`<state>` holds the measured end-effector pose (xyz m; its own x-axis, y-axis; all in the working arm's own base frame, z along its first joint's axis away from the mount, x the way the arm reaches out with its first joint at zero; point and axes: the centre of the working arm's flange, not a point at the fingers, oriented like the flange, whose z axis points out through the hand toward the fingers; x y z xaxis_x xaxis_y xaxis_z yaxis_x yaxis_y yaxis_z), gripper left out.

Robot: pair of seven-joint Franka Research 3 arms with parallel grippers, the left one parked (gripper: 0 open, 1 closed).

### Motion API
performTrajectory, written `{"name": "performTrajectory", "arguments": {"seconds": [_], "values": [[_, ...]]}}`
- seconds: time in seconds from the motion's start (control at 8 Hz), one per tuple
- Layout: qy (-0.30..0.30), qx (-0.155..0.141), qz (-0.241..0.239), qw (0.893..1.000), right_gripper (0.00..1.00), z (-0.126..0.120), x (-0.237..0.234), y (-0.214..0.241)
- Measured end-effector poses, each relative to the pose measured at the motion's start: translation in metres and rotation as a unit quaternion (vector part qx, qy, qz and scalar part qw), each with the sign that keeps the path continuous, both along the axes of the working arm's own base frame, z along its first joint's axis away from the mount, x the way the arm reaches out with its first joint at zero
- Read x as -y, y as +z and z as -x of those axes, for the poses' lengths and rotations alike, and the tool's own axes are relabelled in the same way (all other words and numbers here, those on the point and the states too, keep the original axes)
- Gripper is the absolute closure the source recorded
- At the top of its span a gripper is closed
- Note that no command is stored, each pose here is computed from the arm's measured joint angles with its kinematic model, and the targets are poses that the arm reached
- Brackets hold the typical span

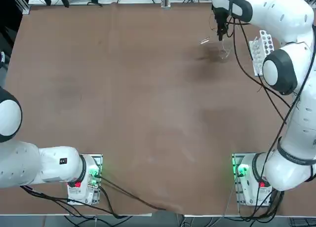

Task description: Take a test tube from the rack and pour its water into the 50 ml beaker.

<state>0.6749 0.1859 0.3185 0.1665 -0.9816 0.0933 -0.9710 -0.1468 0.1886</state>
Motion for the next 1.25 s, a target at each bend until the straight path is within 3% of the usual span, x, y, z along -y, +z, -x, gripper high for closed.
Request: {"name": "performTrajectory", "arguments": {"seconds": [1.25], "values": [[-0.022,-0.007,-0.068,0.997,0.79,0.015,0.029,-0.015]]}}
